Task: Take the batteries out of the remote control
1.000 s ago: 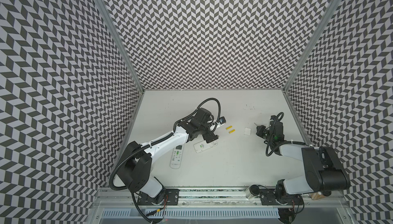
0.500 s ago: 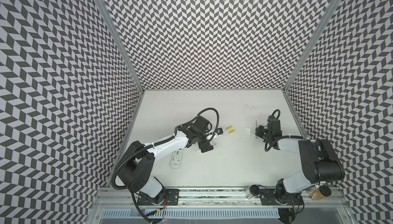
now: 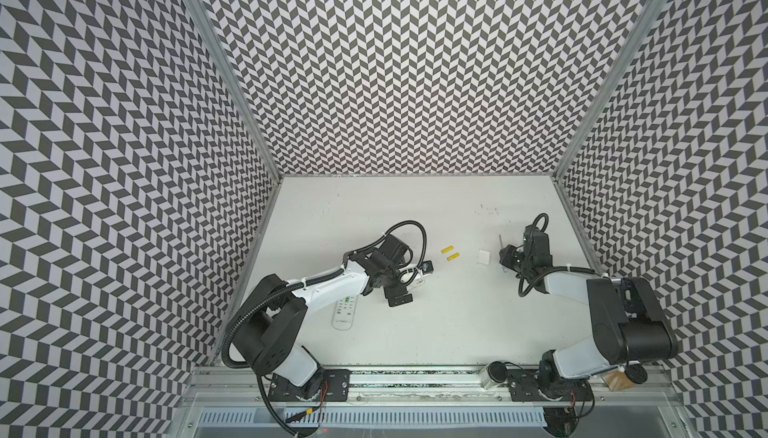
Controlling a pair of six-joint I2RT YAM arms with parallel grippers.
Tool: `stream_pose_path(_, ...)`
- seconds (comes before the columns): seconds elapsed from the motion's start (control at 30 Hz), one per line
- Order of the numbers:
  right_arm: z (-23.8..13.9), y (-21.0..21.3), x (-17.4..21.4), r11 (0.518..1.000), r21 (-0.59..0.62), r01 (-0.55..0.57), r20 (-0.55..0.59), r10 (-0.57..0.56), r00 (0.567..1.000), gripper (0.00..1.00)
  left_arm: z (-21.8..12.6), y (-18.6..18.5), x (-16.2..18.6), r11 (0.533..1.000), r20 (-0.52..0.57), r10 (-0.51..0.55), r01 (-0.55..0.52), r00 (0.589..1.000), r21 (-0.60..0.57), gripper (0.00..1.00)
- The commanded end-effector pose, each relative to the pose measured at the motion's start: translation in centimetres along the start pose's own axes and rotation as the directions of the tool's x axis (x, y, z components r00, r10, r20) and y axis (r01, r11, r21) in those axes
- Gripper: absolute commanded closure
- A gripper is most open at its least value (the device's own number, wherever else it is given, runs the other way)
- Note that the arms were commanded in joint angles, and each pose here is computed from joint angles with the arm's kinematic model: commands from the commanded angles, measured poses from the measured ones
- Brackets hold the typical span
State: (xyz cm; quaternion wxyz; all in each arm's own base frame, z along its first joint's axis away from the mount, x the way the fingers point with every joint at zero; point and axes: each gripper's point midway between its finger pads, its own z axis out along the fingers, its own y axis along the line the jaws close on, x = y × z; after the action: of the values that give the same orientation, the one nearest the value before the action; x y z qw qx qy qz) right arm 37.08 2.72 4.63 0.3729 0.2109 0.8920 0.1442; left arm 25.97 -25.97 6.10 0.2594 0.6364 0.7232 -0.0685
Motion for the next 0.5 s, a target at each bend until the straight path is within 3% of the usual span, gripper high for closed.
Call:
stream_pose_path(0.0, -2.0, 1.3, -3.1, 1.000, -0.029, 0.006, 0.101, -0.003, 0.995, 0.60, 1.0, -0.7, 0.8, 1.000, -0.034, 0.026, -0.026, 0.999, 0.014, 0.00)
stream_pose_path(0.2, -5.2, 3.3, -4.2, 0.992, -0.121, 0.021, 0.164, -0.001, 0.986, 0.29, 2.2, -1.1, 1.4, 1.000, -0.055, 0.011, -0.010, 0.998, 0.024, 0.00)
stream_pose_path(0.47, -8.0, 4.3, -4.8, 0.985, -0.163, 0.056, 0.214, -0.020, 0.977, 0.27, 3.4, -0.5, 1.8, 1.000, -0.079, -0.024, 0.024, 0.997, -0.008, 0.00)
